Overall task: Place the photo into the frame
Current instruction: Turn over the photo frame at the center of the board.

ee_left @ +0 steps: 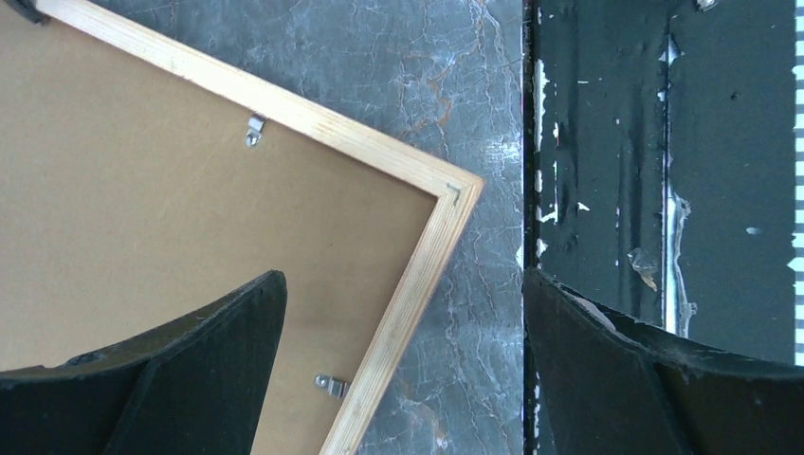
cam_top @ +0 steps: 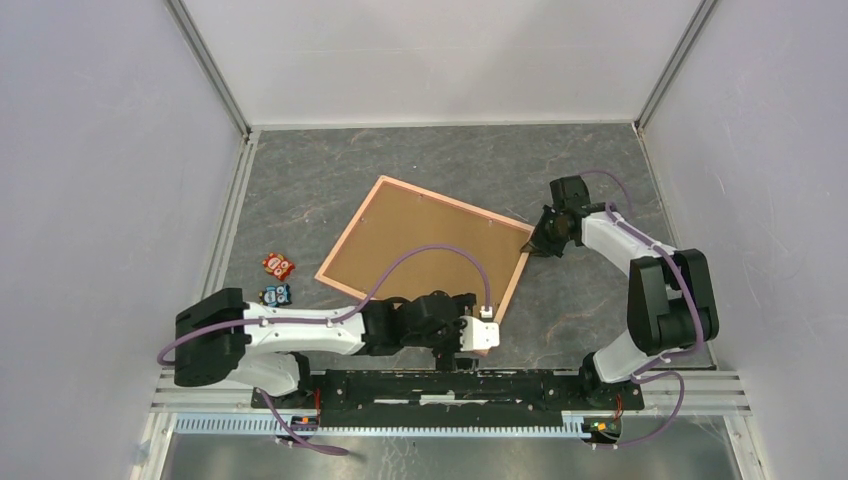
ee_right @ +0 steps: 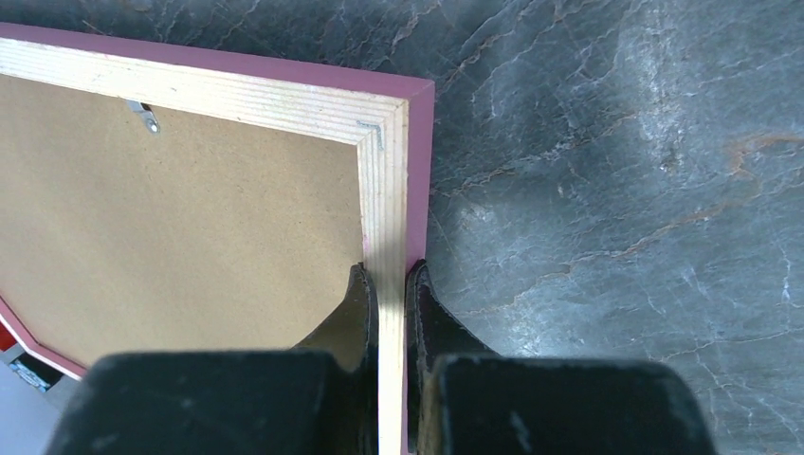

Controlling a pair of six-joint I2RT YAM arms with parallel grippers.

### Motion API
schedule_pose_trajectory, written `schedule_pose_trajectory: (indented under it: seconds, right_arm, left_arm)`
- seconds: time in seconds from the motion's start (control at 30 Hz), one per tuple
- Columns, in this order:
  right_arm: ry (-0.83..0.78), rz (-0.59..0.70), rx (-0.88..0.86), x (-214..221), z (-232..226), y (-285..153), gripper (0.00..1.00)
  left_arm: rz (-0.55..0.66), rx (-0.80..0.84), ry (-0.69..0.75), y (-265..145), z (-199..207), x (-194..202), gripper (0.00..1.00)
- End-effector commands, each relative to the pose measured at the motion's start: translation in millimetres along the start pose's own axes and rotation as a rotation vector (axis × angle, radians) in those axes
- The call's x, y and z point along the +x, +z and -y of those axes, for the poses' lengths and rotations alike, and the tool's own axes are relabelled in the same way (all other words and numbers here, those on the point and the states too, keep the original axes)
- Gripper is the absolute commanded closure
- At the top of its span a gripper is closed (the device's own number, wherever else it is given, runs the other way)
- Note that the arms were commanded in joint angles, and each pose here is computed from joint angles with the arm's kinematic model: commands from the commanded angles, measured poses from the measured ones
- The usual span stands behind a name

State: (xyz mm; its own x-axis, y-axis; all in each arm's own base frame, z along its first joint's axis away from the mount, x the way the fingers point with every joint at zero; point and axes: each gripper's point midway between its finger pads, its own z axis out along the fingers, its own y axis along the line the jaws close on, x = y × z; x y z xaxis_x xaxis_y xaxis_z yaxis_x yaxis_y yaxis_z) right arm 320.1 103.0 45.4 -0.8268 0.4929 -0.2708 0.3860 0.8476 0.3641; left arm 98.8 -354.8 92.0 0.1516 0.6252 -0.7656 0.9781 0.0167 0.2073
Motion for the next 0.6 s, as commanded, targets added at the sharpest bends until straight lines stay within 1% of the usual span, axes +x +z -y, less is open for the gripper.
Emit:
schedule_pose_trajectory:
  seconds: [0.0, 0.17, 0.3, 0.4, 0.5, 0.57]
  right_arm:
    - [0.059, 0.106, -0.178, -38, -51, -33, 1.00]
    - [0.067, 0.099, -0.190, -39, -56, -35, 1.00]
    - [0.079, 0.088, -0.198, -38, -58, -34, 1.00]
    - [0.087, 0.077, -0.206, -37, -59, -33, 1.00]
    - [0.088, 0.067, -0.211, -35, -60, -31, 1.00]
    - [0.093, 0.062, -0.213, -34, -60, -31, 1.00]
  left_arm:
    - [0.040, -0.040, 0.139, 12, 0, -11, 0.00]
    - [-0.016, -0.166, 0.292, 16, 0, -2, 0.00]
    - [-0.085, -0.379, 0.420, 14, -22, 6, 0.01]
    - [-0.137, -0.479, 0.522, 17, -32, 9, 0.03]
    - [-0.158, -0.529, 0.568, 22, -38, 12, 0.04]
    - [-0.168, -0.577, 0.581, 25, -43, 13, 0.06]
